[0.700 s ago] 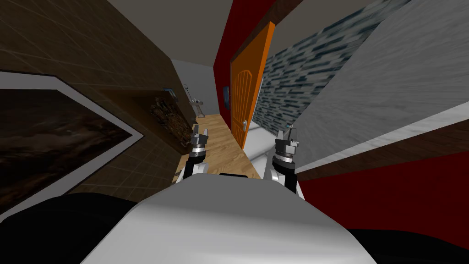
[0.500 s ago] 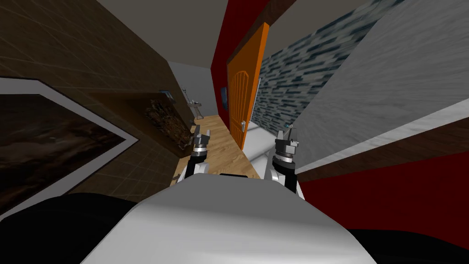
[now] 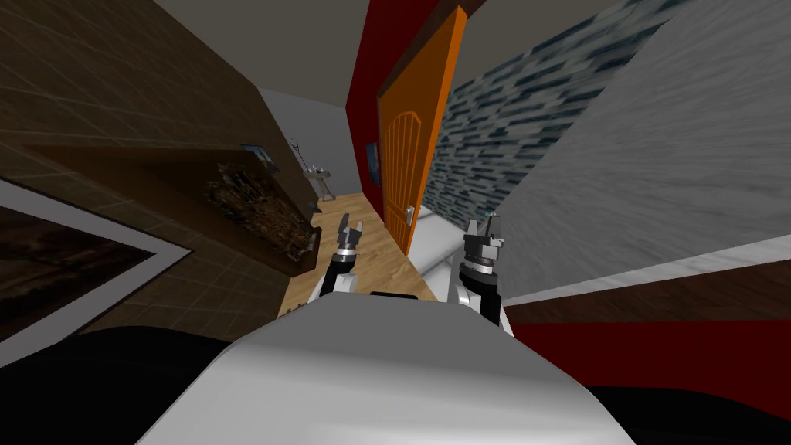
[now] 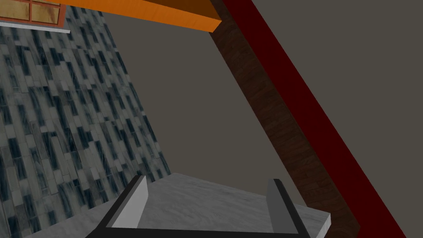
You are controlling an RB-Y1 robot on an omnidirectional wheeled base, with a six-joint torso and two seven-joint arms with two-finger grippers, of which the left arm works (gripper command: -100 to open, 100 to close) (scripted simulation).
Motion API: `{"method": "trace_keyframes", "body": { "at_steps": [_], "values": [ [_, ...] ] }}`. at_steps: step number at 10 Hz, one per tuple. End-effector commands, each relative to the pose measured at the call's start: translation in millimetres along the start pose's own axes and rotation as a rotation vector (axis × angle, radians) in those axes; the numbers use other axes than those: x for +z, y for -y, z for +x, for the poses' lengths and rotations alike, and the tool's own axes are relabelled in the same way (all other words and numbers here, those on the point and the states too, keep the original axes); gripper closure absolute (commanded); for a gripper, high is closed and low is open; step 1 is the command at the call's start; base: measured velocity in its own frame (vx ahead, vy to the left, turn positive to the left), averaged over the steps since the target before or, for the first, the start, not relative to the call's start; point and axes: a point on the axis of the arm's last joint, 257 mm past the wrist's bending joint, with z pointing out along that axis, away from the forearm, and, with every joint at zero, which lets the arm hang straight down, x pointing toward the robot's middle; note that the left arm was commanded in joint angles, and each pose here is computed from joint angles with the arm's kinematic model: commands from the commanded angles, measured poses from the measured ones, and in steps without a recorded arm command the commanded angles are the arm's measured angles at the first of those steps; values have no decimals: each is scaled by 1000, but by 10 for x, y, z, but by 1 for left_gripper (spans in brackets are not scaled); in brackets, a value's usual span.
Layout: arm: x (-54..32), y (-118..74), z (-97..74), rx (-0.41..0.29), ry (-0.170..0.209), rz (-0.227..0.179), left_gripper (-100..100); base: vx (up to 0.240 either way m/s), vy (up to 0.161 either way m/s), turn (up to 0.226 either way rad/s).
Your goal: Push the door open
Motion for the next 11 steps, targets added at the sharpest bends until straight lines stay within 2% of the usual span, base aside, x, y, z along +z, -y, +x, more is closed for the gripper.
{"method": "trace_keyframes", "body": {
  "at_steps": [1, 4, 8, 9, 11],
  "values": [
    [4, -116, 54, -7, -14, -19, -100, 101, 46, -70],
    [-6, -428, 236, -27, -58, -79, -100, 132, 61, -147],
    [-33, -695, 400, -42, -98, -132, -100, 110, 66, -101],
    [-53, -833, 488, -49, -119, -160, -100, 137, 77, -176],
    [-79, -969, 576, -54, -140, -188, -100, 106, 77, -134]
  ]
}}
